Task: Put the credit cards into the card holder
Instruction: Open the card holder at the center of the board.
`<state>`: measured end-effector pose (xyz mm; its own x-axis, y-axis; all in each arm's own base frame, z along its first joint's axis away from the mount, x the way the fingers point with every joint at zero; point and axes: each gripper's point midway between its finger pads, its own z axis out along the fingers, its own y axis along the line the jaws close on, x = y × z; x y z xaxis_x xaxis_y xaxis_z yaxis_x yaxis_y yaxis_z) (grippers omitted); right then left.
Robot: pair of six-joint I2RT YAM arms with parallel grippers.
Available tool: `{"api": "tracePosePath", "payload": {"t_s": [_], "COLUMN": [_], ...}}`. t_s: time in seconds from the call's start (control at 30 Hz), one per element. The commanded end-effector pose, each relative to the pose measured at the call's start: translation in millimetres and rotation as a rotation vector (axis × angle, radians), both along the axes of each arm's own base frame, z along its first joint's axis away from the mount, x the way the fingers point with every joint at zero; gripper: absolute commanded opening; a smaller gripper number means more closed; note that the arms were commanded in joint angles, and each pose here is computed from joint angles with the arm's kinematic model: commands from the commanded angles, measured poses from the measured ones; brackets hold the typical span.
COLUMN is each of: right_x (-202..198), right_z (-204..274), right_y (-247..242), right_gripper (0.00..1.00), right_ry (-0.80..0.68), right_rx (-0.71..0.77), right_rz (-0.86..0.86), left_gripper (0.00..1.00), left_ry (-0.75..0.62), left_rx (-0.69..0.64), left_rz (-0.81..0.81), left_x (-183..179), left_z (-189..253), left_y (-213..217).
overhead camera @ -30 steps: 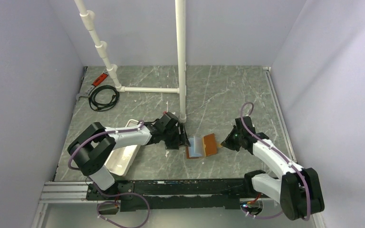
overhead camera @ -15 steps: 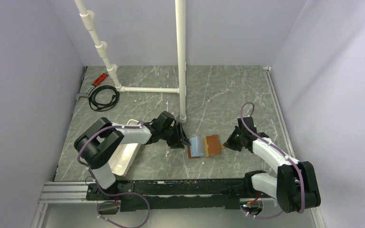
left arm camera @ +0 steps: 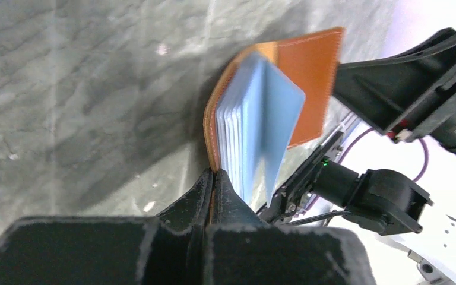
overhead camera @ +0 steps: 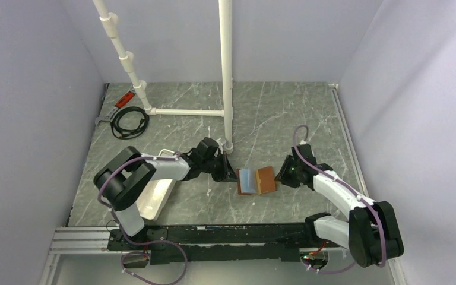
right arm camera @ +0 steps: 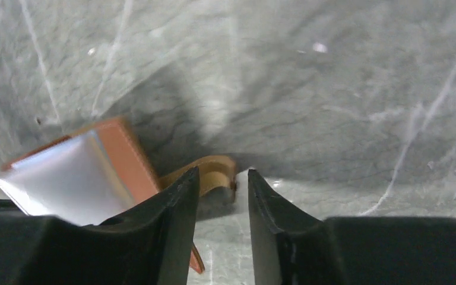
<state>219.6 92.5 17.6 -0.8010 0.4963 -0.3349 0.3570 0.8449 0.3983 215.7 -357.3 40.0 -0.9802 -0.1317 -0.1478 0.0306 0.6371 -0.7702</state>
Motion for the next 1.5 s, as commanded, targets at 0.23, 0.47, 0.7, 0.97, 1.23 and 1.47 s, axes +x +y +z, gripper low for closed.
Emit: {"api": "tracePosePath", "payload": {"t_s": [0.23,0.47,0.7,0.97,1.23,1.47], "right_x": [23.7,6.7,2.9,3.9,5.5,5.9], "right_z": [102.7,100.7,69.2,48.7,63.0,58.7], "right_y": [26.6,113.0,122.9,117.0,119.6,113.2], "right_gripper": [0.69,0.71,0.75,0.71,0.72,0.71], "right_ry": [-0.259,-0.267,-0.219,-0.176,-0.215,-0.204], "right_rx": [-0.313,0.041,-0.003,-0.069,-0.048,-0.084], "right_rz": [0.233,0.562,0.620,0.617,0.609,0.601], "left_gripper": [0.00,0.00,0.00,0.00,0.00,0.00], "left_ry": [-0.165,-0.141,-0.132,-0.132,-0.130,-0.129], "left_rx": [-0.049,-0.043,-0.046,-0.056,-0.055,-0.062], "left_rz": [-0.038,-0.056,-0.059,-0.067,-0.072,-0.075], "left_x": [13.1,11.9,9.4,8.5,7.5,7.5], "left_z": [65.8,59.0,58.0,60.3,59.8,59.0], "left_y": [-7.6,-10.4,-9.6,-11.3,-11.2,-12.4]}}
